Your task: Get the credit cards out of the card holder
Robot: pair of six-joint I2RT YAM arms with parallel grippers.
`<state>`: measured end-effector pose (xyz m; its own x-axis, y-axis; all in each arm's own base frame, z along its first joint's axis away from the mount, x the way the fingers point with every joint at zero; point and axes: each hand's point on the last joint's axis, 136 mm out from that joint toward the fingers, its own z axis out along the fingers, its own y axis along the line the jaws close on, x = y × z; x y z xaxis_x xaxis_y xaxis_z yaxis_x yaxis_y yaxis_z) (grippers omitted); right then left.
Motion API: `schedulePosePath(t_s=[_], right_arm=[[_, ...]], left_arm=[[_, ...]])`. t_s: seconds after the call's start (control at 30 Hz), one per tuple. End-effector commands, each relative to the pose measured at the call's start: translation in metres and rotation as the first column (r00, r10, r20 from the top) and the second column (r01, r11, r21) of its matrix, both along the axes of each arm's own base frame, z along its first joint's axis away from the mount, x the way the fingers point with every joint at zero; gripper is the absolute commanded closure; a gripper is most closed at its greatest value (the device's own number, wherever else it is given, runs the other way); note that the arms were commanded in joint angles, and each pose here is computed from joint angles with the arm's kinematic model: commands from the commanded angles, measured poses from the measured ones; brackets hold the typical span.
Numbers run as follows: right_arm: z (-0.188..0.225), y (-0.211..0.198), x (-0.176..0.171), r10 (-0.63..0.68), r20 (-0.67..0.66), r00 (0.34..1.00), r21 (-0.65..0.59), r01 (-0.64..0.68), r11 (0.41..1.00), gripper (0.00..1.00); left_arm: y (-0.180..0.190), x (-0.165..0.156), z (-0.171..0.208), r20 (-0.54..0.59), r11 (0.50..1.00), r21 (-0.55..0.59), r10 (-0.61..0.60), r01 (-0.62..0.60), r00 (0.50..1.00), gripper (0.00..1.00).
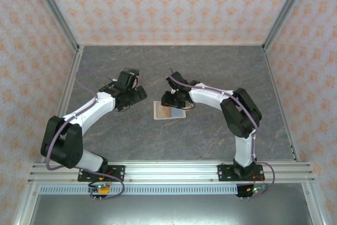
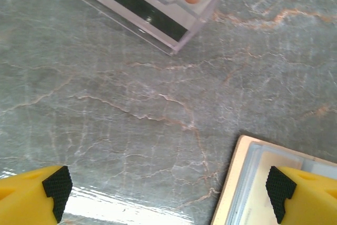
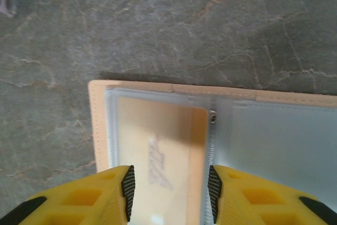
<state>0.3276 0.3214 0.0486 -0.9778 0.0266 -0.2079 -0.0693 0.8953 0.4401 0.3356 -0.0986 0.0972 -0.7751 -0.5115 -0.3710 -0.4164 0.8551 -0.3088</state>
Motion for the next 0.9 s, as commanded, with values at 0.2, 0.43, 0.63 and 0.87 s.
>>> schedulePosePath(t_s=[0.2,0.43,0.63,0.87], right_arm=[[-0.023,-0.014,-0.003,-0.004,-0.04,0.999,-0.12,-0.001,0.993,0.7],[-0.036,-0.028,-0.004,-0.007,-0.04,0.999,-0.199,-0.001,0.98,0.77],[-0.042,-0.031,-0.006,-0.014,-0.048,0.999,-0.214,0.003,0.977,0.81],[-0.043,-0.03,-0.006,-0.016,-0.049,0.999,-0.21,0.006,0.978,0.82]], left_arm=[[-0.029,0.005,0.0,0.035,0.985,-0.131,-0.112,0.116,0.993,0.07],[-0.06,0.006,-0.004,0.037,0.944,-0.27,-0.186,0.189,0.982,0.23],[-0.093,0.01,-0.018,0.014,0.895,-0.381,-0.246,0.232,0.969,0.46],[-0.121,0.011,-0.034,-0.017,0.859,-0.435,-0.307,0.269,0.952,0.63]])
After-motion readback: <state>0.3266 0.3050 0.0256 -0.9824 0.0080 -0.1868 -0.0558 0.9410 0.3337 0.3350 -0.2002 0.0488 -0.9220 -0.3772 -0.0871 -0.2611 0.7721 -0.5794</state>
